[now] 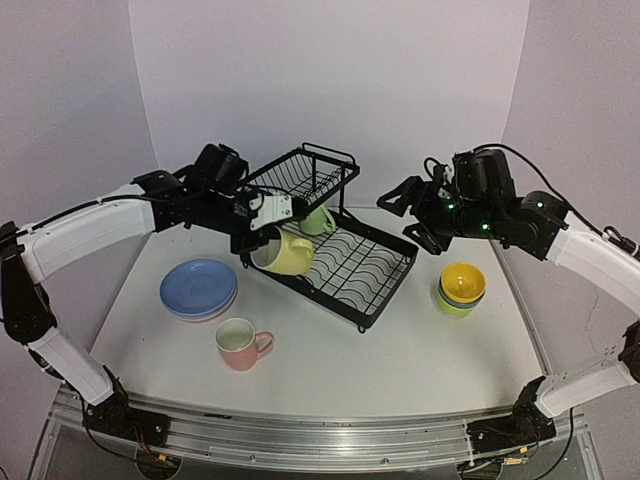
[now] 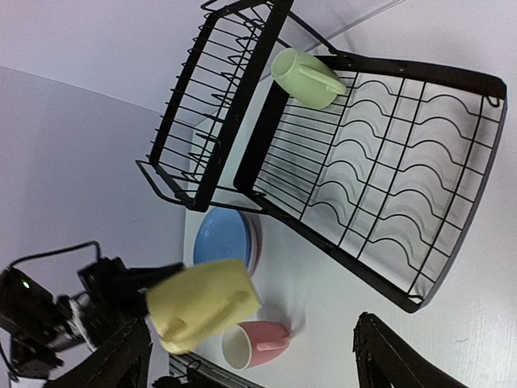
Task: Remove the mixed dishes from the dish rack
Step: Place the cup at the center of the board.
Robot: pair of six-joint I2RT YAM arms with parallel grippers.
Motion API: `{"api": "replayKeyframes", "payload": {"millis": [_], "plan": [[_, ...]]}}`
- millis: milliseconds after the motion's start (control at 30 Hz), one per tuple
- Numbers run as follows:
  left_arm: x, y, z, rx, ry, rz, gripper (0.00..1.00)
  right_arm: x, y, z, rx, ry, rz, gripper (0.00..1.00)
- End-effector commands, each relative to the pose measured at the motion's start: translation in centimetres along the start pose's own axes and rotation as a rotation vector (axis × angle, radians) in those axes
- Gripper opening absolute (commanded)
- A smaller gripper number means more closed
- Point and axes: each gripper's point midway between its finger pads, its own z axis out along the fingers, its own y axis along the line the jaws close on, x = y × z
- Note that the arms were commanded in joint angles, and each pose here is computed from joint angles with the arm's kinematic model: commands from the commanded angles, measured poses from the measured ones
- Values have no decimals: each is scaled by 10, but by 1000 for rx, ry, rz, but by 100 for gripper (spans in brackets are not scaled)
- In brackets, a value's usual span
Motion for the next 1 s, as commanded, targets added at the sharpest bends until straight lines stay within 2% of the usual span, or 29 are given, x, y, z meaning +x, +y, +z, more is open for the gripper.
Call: {"api": "replayKeyframes", "payload": {"millis": [0,167,267,367,533,700,833,967], "plan": [[19,35,-76,-77,53,-236,0,-8,-2,-6,57,-20,-141,83],[85,19,-110,-91,250,-342,0,-8,-13,10,116,-2,-413,84],[145,30,-134,-126,385,-489,0,-5,-9,24,109,39,-603,87],[206,44,-161,-173,474,-659,0,2,-2,44,62,108,-708,89],[288,25,-196,-144,596,-972,0,8,-1,69,-25,188,-751,90],[346,-12,-213,-116,705,-1197,0,-7,-28,97,-78,212,-688,88],[386,-32,-213,-157,772,-1265,0,-23,-36,122,-141,144,-745,87],[413,-49,-194,-161,817,-1319,0,-24,-40,149,-188,98,-810,88]]}}
